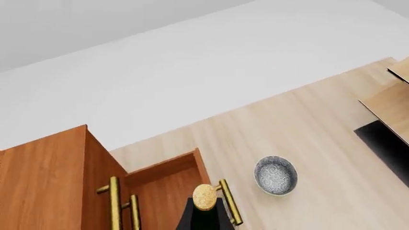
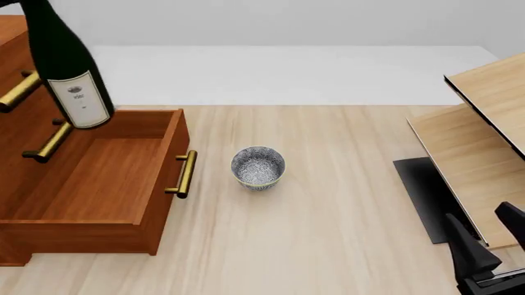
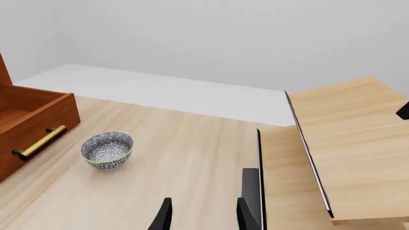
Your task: Put the wine bottle in the bottom drawer of the cabinet.
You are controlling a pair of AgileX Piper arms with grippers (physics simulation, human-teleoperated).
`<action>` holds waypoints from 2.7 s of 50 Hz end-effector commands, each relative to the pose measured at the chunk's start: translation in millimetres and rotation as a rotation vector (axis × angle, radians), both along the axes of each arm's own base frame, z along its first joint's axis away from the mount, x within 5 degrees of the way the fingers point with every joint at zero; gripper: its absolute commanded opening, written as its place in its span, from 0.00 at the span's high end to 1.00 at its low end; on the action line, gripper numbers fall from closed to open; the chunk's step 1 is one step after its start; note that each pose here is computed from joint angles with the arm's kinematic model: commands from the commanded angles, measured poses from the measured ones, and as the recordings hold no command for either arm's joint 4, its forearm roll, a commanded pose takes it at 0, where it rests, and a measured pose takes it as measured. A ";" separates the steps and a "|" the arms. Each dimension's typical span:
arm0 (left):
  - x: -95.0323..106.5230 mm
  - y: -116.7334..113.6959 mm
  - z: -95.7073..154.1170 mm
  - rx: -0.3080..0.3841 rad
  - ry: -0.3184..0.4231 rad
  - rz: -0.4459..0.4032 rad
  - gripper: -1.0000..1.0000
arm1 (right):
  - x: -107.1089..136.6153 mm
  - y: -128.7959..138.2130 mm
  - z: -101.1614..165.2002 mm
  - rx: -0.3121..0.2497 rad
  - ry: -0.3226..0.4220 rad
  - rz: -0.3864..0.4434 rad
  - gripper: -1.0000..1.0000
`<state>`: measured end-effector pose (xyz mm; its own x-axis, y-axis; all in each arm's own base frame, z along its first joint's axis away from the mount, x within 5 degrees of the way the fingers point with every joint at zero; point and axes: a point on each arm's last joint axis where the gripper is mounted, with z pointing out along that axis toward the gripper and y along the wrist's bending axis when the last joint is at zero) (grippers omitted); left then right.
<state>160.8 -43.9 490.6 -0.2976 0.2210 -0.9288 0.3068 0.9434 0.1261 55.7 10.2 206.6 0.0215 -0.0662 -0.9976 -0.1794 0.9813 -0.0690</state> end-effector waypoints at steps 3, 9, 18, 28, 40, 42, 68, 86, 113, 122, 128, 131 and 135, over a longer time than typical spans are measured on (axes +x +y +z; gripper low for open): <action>9.0 5.0 -11.7 -0.012 0.039 0.050 1.00 | 0.0 0.0 -0.4 -0.001 0.003 0.001 0.00; 10.8 5.0 -22.4 -0.006 0.053 0.051 1.00 | 0.1 -0.1 -0.5 -0.001 0.004 -0.002 0.00; 18.7 7.8 -31.5 -0.007 0.083 0.079 1.00 | 0.1 -0.2 -0.9 -0.002 0.007 -0.004 0.00; 21.3 8.3 -43.8 -0.002 0.116 0.086 1.00 | 0.1 -0.2 -0.9 -0.003 0.007 -0.003 0.00; 22.8 9.6 -52.2 -0.022 0.141 0.106 1.00 | 0.1 0.0 -1.0 -0.005 0.008 -0.001 0.00; 22.7 9.8 -52.7 -0.020 0.141 0.106 1.00 | 0.1 -0.1 -1.1 -0.005 0.008 -0.001 0.00; 30.4 10.0 -73.4 -0.041 0.177 0.128 1.00 | 0.2 -0.4 -1.5 -0.006 0.012 -0.008 0.00; 28.6 8.5 -95.0 -0.051 0.214 0.130 1.00 | 0.3 -0.3 -2.0 -0.010 0.018 -0.007 0.00; 22.5 8.1 -116.2 -0.046 0.244 0.125 1.00 | 0.2 -0.3 -2.2 -0.015 0.018 -0.005 0.00; 22.0 7.1 -118.7 -0.043 0.246 0.118 1.00 | 0.2 -0.3 -2.2 -0.015 0.018 -0.006 0.00; 22.7 8.2 -120.2 -0.040 0.244 0.123 1.00 | 0.1 -0.3 -2.2 -0.016 0.017 -0.005 0.00; 24.0 9.3 -120.3 -0.037 0.241 0.127 1.00 | 0.1 -0.3 -2.2 -0.016 0.017 -0.005 0.00; 27.6 10.6 -120.8 -0.033 0.238 0.134 1.00 | 0.1 -0.2 -2.1 -0.016 0.017 -0.004 0.00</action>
